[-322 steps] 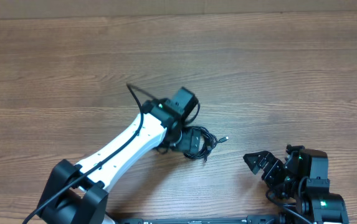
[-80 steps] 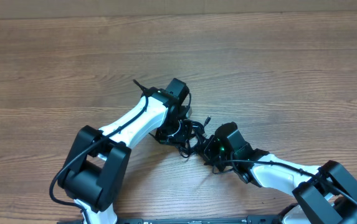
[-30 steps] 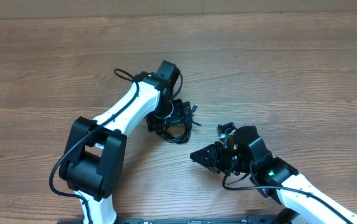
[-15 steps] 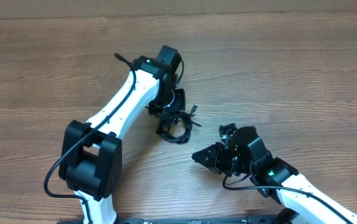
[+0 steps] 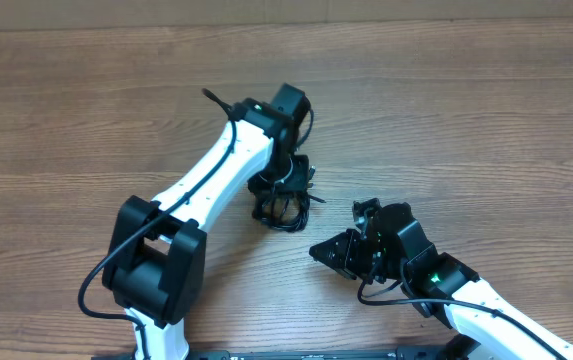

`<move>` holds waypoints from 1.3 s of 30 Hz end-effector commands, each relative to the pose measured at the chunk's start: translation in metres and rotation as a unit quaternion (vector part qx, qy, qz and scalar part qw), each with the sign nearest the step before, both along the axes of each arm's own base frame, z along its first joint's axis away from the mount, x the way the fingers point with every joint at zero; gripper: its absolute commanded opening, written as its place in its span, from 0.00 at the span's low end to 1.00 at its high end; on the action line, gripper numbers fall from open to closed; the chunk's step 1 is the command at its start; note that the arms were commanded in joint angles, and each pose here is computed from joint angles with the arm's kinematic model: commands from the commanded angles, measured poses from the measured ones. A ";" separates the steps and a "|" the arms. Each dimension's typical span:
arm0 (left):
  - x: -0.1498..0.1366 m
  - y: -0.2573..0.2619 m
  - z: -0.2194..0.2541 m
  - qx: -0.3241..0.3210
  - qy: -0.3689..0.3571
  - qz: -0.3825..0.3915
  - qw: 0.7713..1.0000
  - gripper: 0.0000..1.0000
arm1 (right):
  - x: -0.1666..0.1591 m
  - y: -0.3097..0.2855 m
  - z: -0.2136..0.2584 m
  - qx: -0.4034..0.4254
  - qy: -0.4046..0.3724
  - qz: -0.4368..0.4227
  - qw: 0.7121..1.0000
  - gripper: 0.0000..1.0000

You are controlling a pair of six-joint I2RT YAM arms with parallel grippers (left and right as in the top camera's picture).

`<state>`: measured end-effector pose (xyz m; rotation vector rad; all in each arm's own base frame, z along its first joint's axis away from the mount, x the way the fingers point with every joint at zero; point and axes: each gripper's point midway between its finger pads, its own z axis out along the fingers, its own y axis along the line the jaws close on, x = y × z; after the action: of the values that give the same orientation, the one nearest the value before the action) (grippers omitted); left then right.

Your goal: Untangle cables

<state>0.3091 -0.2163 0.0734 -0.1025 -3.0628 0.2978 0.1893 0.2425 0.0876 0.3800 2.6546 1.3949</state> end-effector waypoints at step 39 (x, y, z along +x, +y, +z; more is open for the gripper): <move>0.041 0.069 -0.071 0.164 -0.166 0.297 0.926 0.04 | -0.006 -0.008 -0.012 -0.027 0.005 0.003 1.000 0.07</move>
<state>0.3468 -0.1582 0.0088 0.8115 -3.3375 -0.1759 0.1840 0.2362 0.0773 0.4158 2.7054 1.3397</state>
